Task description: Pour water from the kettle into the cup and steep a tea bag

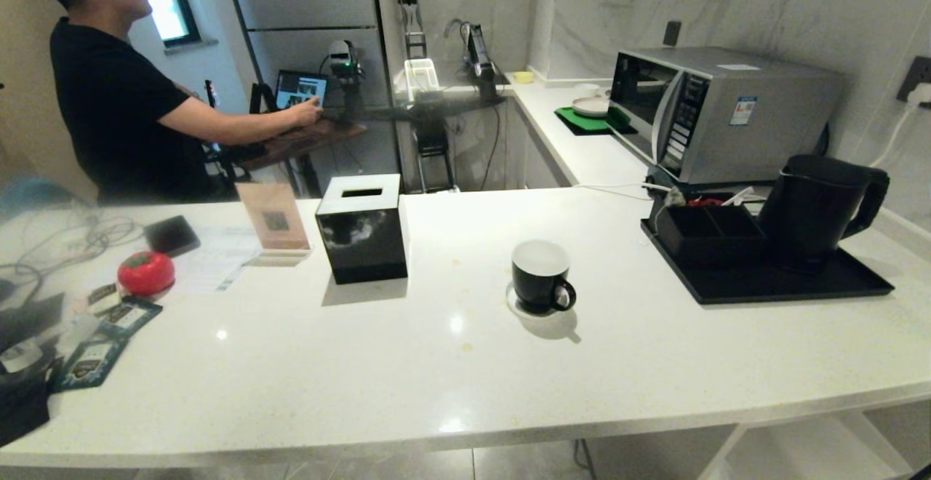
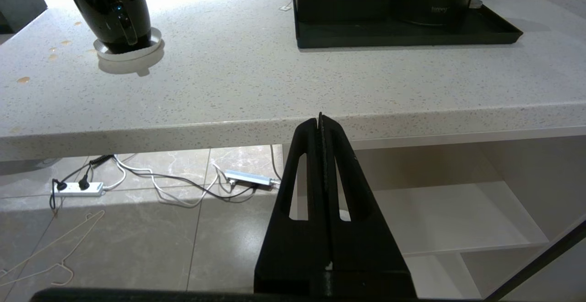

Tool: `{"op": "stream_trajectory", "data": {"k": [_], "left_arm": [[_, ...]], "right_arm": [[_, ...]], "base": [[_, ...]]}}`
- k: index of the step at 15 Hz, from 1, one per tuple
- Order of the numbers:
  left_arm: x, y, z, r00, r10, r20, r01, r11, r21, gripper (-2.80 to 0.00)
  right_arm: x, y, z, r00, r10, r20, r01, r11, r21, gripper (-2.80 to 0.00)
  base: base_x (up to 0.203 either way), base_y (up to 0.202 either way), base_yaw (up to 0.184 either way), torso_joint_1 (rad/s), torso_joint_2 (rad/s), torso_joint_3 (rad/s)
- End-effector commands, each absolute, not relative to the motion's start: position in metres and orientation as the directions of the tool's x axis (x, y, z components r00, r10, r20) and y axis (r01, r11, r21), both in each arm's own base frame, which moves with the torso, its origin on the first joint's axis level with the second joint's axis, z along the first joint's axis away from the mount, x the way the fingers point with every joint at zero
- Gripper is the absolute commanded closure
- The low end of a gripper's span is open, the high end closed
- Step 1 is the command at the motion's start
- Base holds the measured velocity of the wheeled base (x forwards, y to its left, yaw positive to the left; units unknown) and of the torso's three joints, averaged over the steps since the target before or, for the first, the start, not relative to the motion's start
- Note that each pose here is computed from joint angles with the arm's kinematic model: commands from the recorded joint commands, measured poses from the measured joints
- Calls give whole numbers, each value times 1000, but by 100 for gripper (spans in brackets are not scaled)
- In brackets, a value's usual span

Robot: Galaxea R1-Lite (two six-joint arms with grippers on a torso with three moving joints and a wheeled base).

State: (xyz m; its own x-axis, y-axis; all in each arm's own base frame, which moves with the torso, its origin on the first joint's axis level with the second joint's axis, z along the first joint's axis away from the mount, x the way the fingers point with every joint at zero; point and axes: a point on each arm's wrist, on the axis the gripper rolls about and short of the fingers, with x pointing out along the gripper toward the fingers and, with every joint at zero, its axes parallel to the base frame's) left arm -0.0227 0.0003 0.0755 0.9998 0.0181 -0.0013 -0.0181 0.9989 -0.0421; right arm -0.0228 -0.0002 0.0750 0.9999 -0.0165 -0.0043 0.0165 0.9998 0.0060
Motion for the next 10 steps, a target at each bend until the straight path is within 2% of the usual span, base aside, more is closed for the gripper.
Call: {"op": "stream_trajectory", "data": {"k": [1,10], "left_arm": [[-23,0,76,1000,18,-2,-18,999,-43,0],[-23,0,76,1000,18,-2,-18,999,-43,0]], "right_arm": [[-23,0,75,1000,-17,-5,17,1000,6,0],[-23,0,75,1000,-16,-5,16,1000,6,0]], "base": [[0,0,0,0,0,0],[0,0,0,0,0,0]]}}
